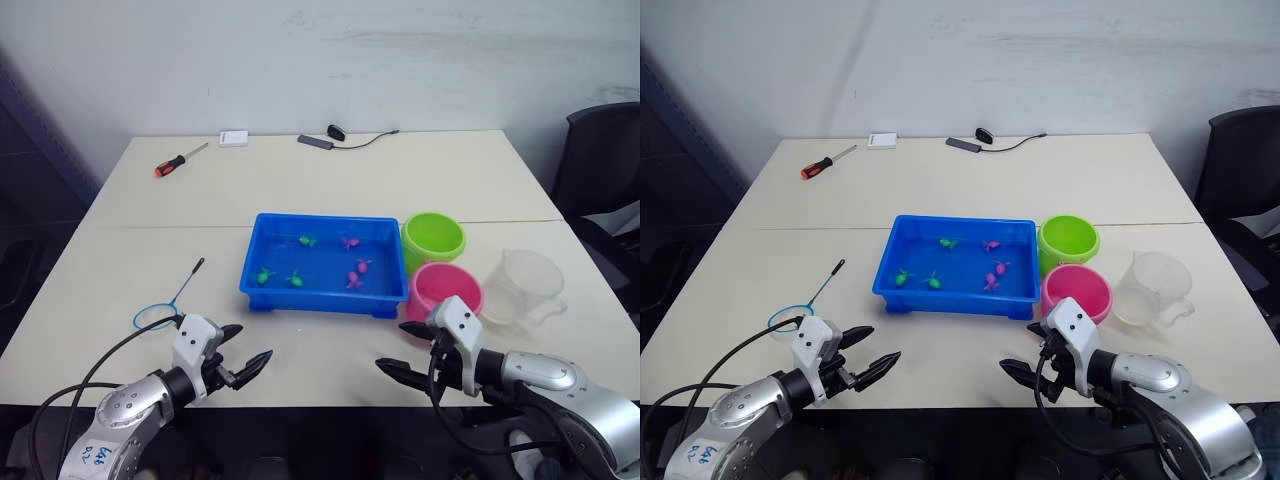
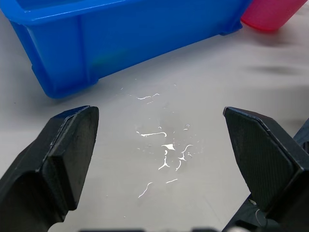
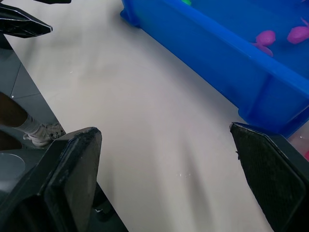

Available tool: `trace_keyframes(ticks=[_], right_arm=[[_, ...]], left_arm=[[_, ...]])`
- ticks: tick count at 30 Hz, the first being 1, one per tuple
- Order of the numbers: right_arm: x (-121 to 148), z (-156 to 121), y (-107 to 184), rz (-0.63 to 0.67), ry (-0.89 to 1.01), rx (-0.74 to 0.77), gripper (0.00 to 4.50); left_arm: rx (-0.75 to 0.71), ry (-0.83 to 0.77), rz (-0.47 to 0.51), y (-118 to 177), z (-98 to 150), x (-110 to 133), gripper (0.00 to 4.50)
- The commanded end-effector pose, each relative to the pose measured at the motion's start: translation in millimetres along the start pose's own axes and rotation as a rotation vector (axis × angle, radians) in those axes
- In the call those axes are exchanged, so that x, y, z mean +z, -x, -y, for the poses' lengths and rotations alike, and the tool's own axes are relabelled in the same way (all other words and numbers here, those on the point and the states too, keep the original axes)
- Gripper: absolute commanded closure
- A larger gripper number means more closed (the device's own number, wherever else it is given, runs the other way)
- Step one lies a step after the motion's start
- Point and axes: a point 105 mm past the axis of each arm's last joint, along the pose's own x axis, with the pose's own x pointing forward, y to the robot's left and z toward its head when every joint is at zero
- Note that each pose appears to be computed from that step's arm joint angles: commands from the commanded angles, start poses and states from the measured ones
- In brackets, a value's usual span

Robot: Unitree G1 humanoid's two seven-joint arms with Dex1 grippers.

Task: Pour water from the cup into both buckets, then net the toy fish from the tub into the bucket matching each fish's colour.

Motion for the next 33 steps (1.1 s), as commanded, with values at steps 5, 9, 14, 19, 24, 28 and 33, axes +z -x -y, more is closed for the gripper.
trace_keyframes(ticks=[5, 9, 14, 19, 24, 28, 33], right_arm=[[12, -4, 0, 0.048, 0.037, 0.015, 0.0], [12, -5, 0, 0.051, 0.037, 0.016, 0.0], [12, -4, -1, 0.054, 0.038, 0.016, 0.0], [13, -4, -1, 0.058, 0.039, 0.016, 0.0], [18, 2, 3, 0.077, 0.04, -0.011, 0.0], [32, 22, 22, 0.123, 0.048, -0.106, 0.0], [53, 53, 60, 0.218, 0.033, -0.311, 0.0]], left_arm=[[-0.059, -0.072, 0.065, 2, 5, 17, 0.04], [-0.086, -0.103, 0.109, 4, 3, 25, 0.04], [-0.098, -0.11, 0.134, 4, 1, 28, 0.04], [-0.094, -0.123, 0.148, 5, -2, 31, 0.04], [-0.155, -0.174, 0.187, 7, -7, 47, 0.04], [-0.211, -0.222, 0.184, -1, -15, 69, 0.04], [-0.304, -0.258, 0.185, -18, -19, 90, 0.04]])
